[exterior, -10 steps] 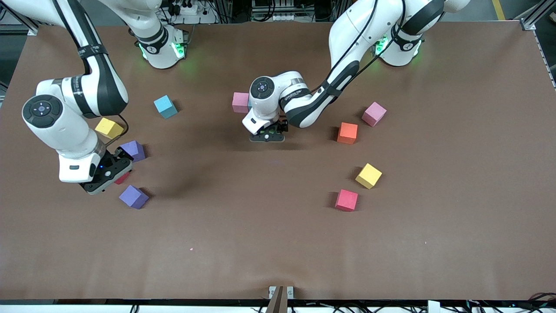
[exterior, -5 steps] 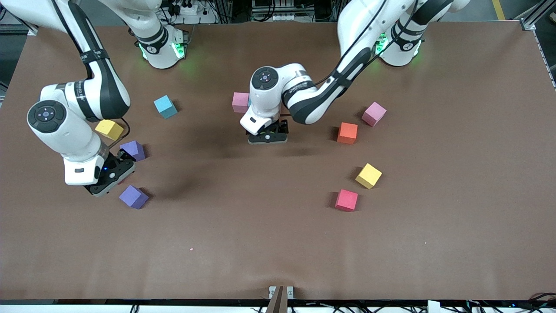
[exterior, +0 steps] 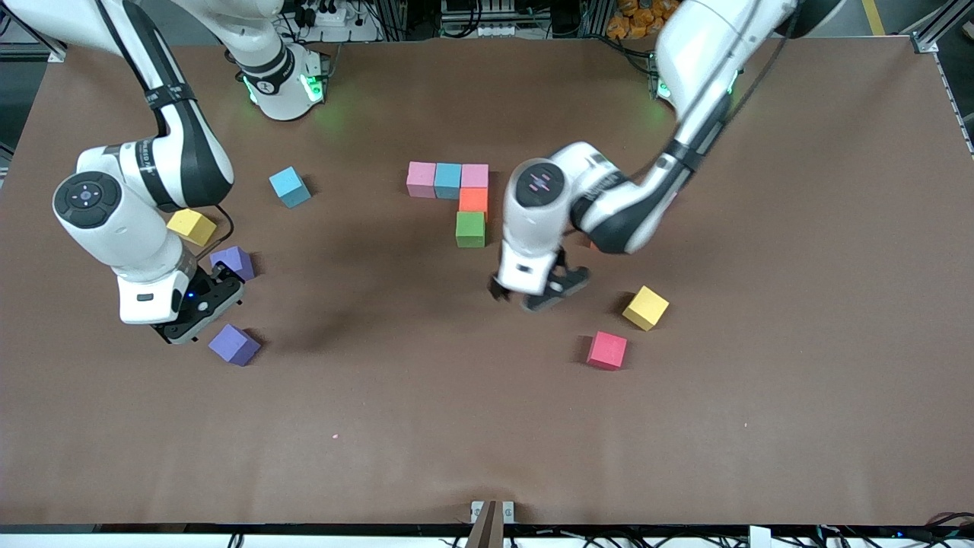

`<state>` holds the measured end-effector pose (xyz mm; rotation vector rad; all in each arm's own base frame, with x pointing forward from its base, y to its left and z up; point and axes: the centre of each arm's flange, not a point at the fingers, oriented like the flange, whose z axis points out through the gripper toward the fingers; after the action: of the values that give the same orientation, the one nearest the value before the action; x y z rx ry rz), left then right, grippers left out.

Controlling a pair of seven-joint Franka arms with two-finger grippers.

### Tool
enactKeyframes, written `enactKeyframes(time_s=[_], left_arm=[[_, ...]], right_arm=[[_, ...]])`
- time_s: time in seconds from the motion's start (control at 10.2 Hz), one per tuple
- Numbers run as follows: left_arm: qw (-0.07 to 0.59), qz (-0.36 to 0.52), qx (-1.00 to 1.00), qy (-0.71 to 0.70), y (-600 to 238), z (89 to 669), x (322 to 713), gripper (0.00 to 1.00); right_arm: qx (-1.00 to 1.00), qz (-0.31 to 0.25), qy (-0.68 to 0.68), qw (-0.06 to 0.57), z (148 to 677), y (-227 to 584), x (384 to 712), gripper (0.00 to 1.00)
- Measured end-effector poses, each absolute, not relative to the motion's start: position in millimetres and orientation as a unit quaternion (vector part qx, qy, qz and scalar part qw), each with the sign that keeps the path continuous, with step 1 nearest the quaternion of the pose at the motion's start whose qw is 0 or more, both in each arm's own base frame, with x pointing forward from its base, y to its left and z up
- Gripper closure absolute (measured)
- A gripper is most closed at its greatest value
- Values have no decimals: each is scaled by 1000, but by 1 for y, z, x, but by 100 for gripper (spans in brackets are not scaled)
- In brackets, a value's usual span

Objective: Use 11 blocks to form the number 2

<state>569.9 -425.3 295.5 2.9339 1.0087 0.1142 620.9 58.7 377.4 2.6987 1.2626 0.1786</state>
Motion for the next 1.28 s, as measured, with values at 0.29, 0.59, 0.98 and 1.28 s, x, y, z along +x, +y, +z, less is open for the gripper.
enactKeyframes(time_s=[0.29, 0.59, 0.98, 1.28], left_arm=[[17, 38, 881, 472, -345, 290, 625, 0], [-1, 34, 841, 540, -304, 258, 652, 0], [-7, 16, 815, 579, -302, 227, 657, 0], [-6, 9, 811, 584, -301, 217, 658, 0]], right_arm=[[911, 71, 399, 70, 383, 43, 625, 0], [911, 72, 400, 71, 381, 38, 624, 0], [907, 66, 411, 71, 374, 43, 615, 0], [907, 61, 413, 57, 327, 18, 636, 0]])
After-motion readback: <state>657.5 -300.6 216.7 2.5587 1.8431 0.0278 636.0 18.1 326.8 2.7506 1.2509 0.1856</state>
